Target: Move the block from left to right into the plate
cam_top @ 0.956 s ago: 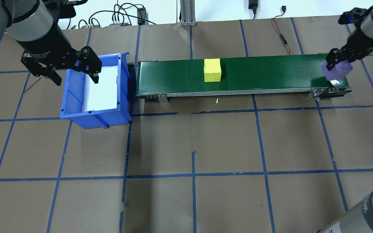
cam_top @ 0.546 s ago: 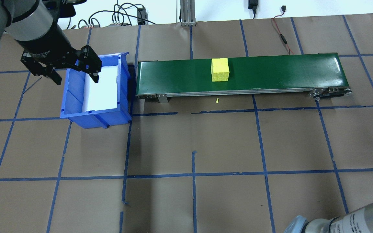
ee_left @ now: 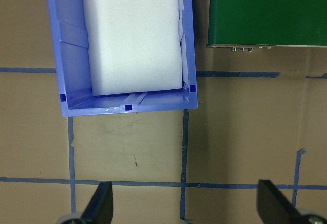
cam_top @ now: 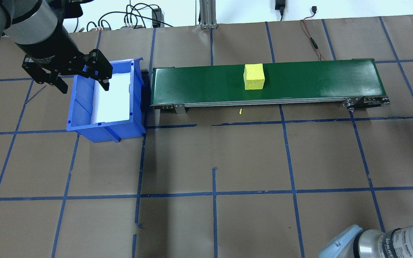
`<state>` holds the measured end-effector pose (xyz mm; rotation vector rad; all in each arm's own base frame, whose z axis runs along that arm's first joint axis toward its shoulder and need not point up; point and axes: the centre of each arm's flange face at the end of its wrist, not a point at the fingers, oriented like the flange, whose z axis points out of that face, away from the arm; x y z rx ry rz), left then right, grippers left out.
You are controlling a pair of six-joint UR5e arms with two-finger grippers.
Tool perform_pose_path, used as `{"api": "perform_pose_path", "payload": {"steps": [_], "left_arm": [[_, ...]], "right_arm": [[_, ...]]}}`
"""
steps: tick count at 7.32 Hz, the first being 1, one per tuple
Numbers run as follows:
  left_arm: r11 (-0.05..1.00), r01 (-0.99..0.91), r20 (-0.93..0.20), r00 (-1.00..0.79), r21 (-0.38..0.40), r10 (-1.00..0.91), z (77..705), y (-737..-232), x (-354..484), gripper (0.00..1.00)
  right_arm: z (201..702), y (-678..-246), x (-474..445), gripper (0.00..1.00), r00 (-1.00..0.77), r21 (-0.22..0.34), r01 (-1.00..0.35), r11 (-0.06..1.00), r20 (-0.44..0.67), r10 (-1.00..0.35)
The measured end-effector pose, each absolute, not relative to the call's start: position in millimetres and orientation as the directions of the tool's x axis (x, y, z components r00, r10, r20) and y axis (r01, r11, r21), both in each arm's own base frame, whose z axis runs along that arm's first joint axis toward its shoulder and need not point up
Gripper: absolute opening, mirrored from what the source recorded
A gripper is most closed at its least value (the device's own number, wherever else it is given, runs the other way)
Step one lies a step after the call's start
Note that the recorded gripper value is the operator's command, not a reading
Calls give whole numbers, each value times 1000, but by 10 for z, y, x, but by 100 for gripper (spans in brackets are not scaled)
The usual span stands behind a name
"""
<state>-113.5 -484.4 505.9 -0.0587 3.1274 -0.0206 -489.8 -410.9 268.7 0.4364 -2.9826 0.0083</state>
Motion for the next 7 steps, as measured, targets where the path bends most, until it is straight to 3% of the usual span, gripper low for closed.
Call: {"api": "perform_pose_path", "payload": {"steps": [2, 4, 5, 7], "left_arm": [[999, -39, -14, -999, -17, -39, 5073, -4844, -1134, 100], [999, -39, -17, -999, -24, -39, 5110, -4849, -1131, 100], [999, -39, -17, -999, -26, -39, 5117, -4850, -1130, 100], [999, -39, -18, -999, -28, -40, 5128, -4851, -1129, 100]], "right_arm": [[2449, -3976, -4945, 100, -962, 12, -257, 966, 97, -257], [2588, -4019, -4919, 100, -970, -3, -213, 977, 120, -211], [2814, -4174, -4762, 100, -967, -24, -214, 977, 148, -208], [3182, -4990, -3744, 100, -955, -85, -265, 961, 161, -249]]}}
